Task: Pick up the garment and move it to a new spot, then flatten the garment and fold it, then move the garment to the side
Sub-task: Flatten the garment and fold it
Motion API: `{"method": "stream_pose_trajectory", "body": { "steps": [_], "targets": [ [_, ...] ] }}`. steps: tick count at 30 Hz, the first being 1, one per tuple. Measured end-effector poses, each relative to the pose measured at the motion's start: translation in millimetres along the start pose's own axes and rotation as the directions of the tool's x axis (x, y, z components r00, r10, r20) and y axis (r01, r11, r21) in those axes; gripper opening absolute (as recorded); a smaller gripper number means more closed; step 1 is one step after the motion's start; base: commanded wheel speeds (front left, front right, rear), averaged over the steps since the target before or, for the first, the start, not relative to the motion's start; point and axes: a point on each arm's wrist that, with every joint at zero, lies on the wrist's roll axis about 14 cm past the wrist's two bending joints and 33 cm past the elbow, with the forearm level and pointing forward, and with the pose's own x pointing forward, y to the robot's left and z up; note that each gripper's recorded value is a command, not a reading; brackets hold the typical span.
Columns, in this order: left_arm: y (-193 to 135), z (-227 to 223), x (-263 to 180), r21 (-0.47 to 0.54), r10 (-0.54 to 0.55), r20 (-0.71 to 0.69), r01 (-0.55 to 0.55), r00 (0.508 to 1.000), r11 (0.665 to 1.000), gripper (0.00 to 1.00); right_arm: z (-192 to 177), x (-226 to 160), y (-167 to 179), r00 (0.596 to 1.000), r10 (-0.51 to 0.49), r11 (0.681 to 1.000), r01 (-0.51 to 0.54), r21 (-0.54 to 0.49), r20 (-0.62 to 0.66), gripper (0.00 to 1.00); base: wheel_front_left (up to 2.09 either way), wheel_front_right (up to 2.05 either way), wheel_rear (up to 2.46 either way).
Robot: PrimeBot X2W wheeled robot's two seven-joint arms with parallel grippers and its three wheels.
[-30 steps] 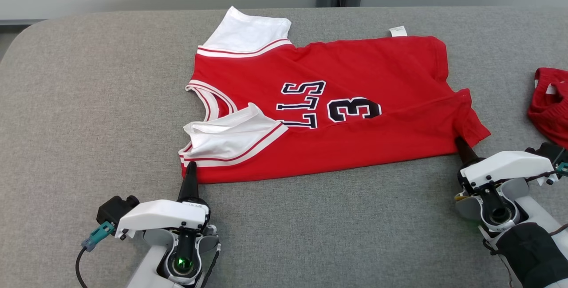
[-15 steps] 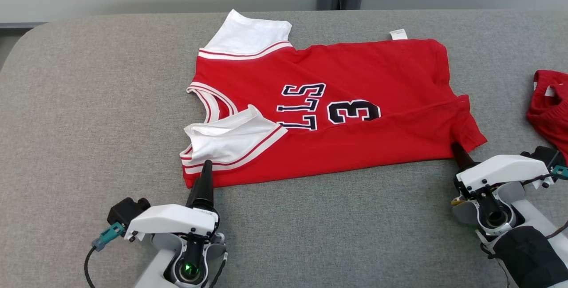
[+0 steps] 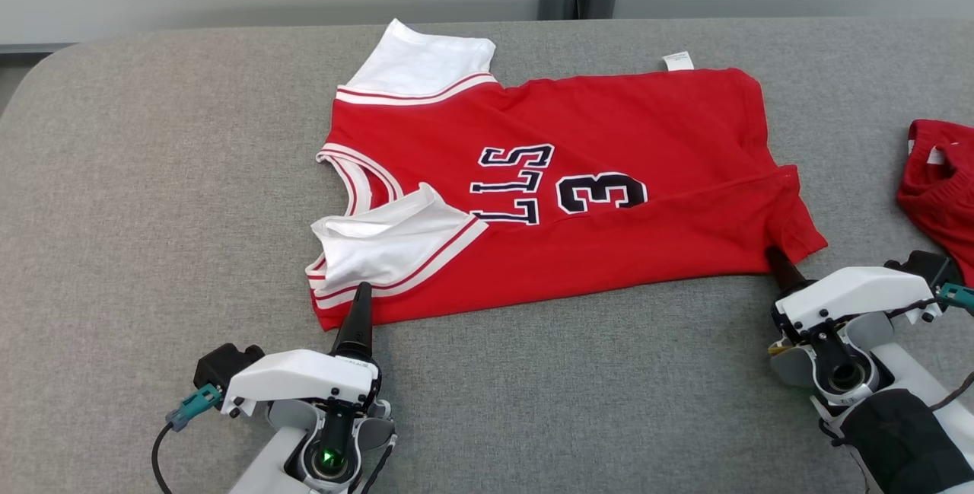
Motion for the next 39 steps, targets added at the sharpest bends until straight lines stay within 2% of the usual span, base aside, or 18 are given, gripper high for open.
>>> {"method": "stream_pose_trajectory", "body": {
  "steps": [8,18,26,36,37,39],
  "targets": [
    [-0.6,-7.7,-10.9,-0.018,0.002,-0.007,-0.003,1.000,1.000,1.00,-3.8,-4.8,3.0,1.000,0.007,1.000,-0.007,0.002,-0.004,0.00,0.00,0.00,0.00],
    [4.5,-4.1,-22.0,0.006,0.019,0.022,-0.019,1.000,1.000,1.00,-10.0,-5.7,15.1,0.999,0.034,0.999,-0.034,0.004,-0.014,0.00,0.00,0.00,0.00],
    [6.8,3.9,-13.1,-0.017,0.043,0.043,-0.043,0.998,0.999,1.00,-9.4,-3.9,11.4,0.999,0.028,1.000,-0.028,0.007,-0.017,0.00,0.00,0.00,0.00],
    [-3.7,19.7,-0.2,0.006,0.011,0.077,-0.012,0.997,1.000,1.00,-4.1,-6.1,6.9,1.000,0.018,1.000,-0.018,0.008,-0.009,0.00,0.00,0.00,0.00],
    [-3.8,20.6,0.3,0.009,0.011,0.079,-0.011,0.997,1.000,0.53,-4.0,-6.2,6.6,1.000,0.017,1.000,-0.017,0.008,-0.008,0.00,0.00,0.00,0.00],
    [-5.4,22.3,1.5,0.008,0.004,0.082,-0.005,0.997,1.000,0.00,-3.7,-6.4,6.3,1.000,0.016,1.000,-0.016,0.008,-0.008,0.00,0.00,0.00,0.00]
  ]
}}
